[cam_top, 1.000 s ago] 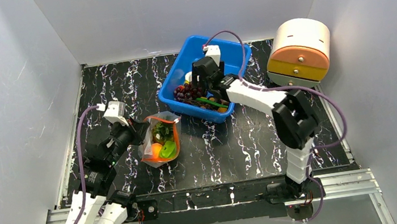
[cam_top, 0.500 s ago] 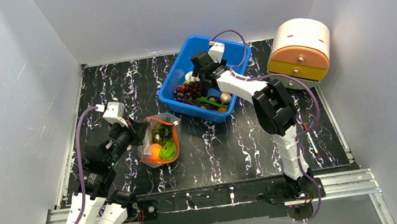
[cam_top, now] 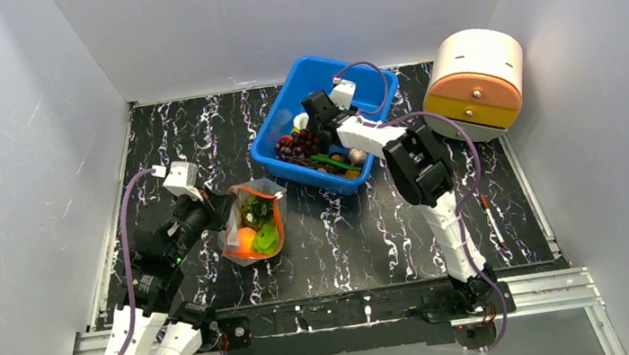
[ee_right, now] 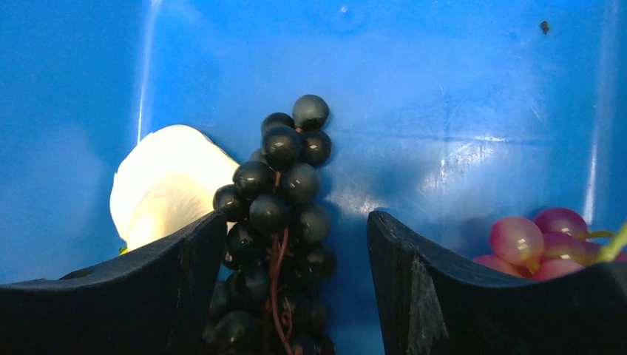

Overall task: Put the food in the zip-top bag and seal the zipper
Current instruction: Pick up the fake fruit from the bin.

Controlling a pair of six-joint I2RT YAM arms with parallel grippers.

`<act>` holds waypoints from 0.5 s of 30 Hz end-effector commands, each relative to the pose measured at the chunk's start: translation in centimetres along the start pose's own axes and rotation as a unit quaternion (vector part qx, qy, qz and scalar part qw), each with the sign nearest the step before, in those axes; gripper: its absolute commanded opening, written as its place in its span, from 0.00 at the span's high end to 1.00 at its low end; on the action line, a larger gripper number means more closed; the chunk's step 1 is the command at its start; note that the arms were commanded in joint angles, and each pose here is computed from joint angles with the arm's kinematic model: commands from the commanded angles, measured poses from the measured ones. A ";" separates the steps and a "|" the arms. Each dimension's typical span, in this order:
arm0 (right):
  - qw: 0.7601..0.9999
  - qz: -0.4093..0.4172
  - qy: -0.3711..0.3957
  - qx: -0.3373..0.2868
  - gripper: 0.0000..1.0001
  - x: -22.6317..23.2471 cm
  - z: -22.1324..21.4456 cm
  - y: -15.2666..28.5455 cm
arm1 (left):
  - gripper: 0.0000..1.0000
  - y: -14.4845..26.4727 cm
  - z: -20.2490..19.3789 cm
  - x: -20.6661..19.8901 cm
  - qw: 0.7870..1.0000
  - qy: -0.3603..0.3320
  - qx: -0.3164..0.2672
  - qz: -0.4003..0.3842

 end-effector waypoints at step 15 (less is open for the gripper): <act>0.999 0.047 0.010 -0.014 0.65 0.6 1.5 -2.7 | 1.00 0.2 0.8 -0.3 1.000 -0.011 -0.020 -0.008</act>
Point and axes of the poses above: each gripper's point midway between its finger pads, its own y axis back along the fingers, its own x axis along the line the jaws close on, z = x × y, the point moved 5 cm from there along y, back along the fingers, and after that the axes turned 6 degrees about y, right-handed, at the moved point
